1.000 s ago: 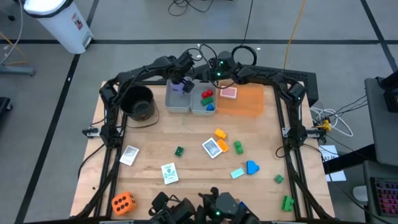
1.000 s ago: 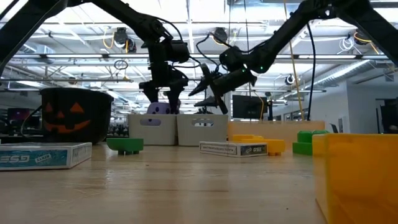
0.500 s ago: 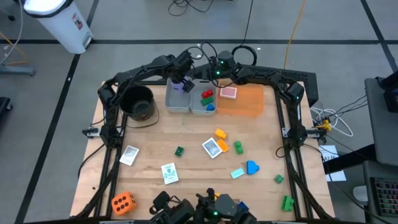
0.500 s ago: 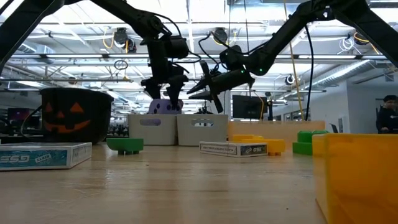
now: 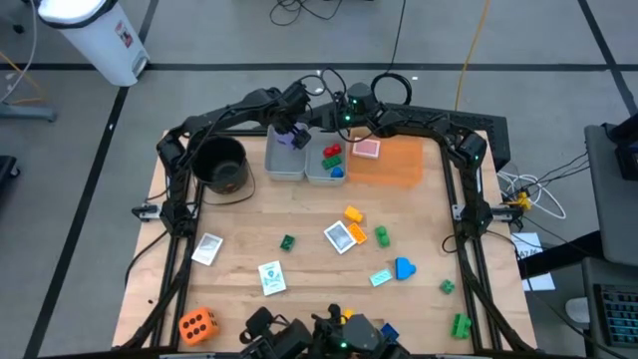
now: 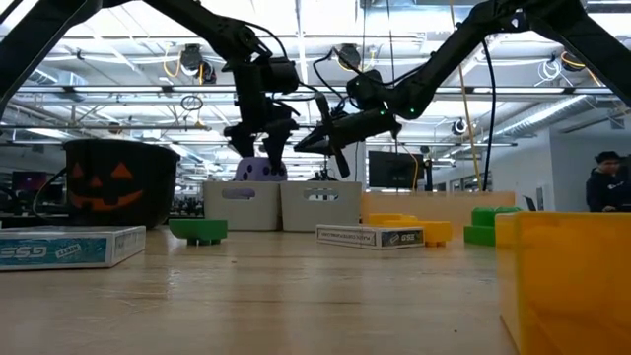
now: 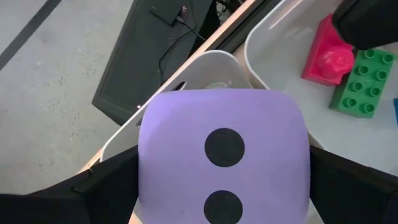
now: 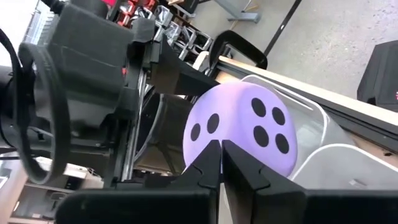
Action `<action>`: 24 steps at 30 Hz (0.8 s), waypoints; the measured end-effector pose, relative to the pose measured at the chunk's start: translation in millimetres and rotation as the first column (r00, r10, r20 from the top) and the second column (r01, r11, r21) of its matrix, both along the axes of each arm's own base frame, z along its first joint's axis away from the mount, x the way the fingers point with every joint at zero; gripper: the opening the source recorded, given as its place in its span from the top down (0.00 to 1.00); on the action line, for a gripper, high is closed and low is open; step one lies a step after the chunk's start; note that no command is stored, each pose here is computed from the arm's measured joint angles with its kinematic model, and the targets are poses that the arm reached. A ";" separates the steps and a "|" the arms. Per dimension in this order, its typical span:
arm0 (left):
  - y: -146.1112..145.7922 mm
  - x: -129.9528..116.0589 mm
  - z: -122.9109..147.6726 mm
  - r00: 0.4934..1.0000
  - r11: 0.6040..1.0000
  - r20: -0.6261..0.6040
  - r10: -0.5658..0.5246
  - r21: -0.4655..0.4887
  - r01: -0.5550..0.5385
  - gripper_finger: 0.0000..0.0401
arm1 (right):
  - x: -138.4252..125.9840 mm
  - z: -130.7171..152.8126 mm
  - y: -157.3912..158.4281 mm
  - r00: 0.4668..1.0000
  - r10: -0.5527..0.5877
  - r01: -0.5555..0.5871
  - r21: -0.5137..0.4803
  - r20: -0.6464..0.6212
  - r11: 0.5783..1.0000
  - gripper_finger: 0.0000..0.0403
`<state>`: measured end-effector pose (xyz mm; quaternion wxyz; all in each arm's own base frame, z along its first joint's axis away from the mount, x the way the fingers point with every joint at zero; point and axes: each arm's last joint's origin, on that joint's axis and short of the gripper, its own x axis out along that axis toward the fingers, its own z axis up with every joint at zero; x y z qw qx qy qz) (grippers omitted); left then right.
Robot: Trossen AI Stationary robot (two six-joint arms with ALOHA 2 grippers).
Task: Pick & Place Toys
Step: Put the purple dice into the left gray bin
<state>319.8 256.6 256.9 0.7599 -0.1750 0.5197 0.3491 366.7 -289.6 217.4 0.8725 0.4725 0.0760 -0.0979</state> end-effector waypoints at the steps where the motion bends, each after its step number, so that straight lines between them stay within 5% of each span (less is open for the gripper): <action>1: -0.1 0.1 0.0 1.000 1.000 0.001 -0.001 -0.002 0.001 0.00 | -0.1 0.0 -0.1 1.000 0.001 -0.001 -0.002 0.000 1.000 0.98; 16: -1.8 -2.1 7.8 0.999 1.000 0.035 -0.013 -0.007 0.014 0.00 | -25.8 -4.0 -29.1 0.993 -0.063 0.057 -0.059 -0.098 0.997 1.00; 24: -2.2 -2.4 10.1 0.999 1.000 0.042 -0.028 0.000 0.028 0.00 | -2.1 -1.5 -46.8 0.994 0.039 -0.045 -0.055 -0.107 0.998 1.00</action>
